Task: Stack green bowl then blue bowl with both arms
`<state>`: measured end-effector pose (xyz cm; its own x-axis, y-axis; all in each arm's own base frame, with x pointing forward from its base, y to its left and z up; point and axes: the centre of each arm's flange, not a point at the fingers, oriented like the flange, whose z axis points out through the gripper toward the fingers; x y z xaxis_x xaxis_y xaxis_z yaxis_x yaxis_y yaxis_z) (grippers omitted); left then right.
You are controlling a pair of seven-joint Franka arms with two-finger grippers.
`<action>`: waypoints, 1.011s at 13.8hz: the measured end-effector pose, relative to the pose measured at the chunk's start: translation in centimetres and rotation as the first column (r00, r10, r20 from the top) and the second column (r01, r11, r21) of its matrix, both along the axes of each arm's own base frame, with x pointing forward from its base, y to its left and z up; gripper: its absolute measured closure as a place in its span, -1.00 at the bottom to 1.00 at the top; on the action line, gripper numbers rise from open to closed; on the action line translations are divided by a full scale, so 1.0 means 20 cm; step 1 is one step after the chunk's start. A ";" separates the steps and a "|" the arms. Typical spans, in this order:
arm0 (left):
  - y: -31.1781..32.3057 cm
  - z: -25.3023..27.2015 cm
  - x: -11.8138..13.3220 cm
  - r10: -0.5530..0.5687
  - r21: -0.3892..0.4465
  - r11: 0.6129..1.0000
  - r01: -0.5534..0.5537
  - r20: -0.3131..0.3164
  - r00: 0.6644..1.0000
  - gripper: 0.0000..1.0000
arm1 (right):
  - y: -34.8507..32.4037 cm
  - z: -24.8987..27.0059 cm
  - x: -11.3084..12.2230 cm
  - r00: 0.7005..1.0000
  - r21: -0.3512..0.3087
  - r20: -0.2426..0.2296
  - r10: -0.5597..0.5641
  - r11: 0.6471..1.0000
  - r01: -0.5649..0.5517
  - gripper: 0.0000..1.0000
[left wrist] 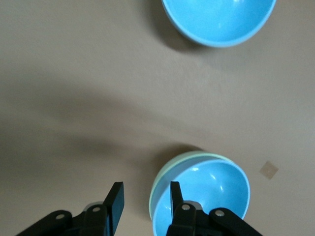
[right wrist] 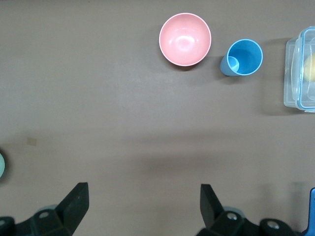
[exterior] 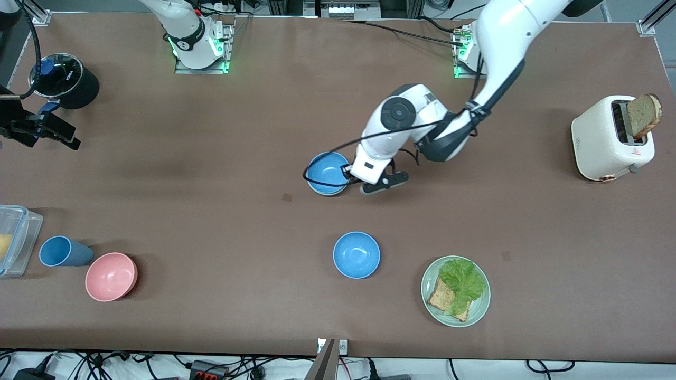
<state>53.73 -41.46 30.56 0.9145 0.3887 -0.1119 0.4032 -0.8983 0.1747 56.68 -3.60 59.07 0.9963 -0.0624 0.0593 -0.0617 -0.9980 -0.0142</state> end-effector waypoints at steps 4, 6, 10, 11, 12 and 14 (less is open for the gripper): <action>0.41 0.30 0.22 -0.040 -0.048 0.998 0.039 -0.013 0.999 0.03 | 0.00 0.02 0.00 1.000 0.000 0.003 0.001 1.000 -0.001 -1.00; 0.67 0.39 0.31 -0.141 -0.044 0.989 0.140 -0.007 0.990 0.02 | 0.00 0.02 0.00 1.000 0.000 -0.001 0.001 1.000 -0.001 -1.00; 1.00 0.54 0.44 -0.430 0.008 0.903 0.430 -0.019 0.903 -0.02 | 0.00 0.01 -0.01 1.000 0.001 -0.009 0.002 1.000 -0.002 -1.00; 1.08 0.58 0.47 -0.508 0.042 0.860 0.508 -0.014 0.861 -0.02 | 0.00 0.01 -0.01 1.000 0.001 -0.010 0.002 1.000 -0.002 -1.00; 1.16 0.60 0.51 -0.582 0.077 0.811 0.581 -0.006 0.813 -0.02 | 0.00 0.01 -0.01 1.000 0.001 -0.010 0.002 1.000 -0.002 -1.00; 1.36 0.64 0.57 -0.682 0.106 0.727 0.678 0.002 0.731 -0.06 | 0.00 0.01 -0.01 1.000 0.000 -0.010 0.002 1.000 -0.002 -1.00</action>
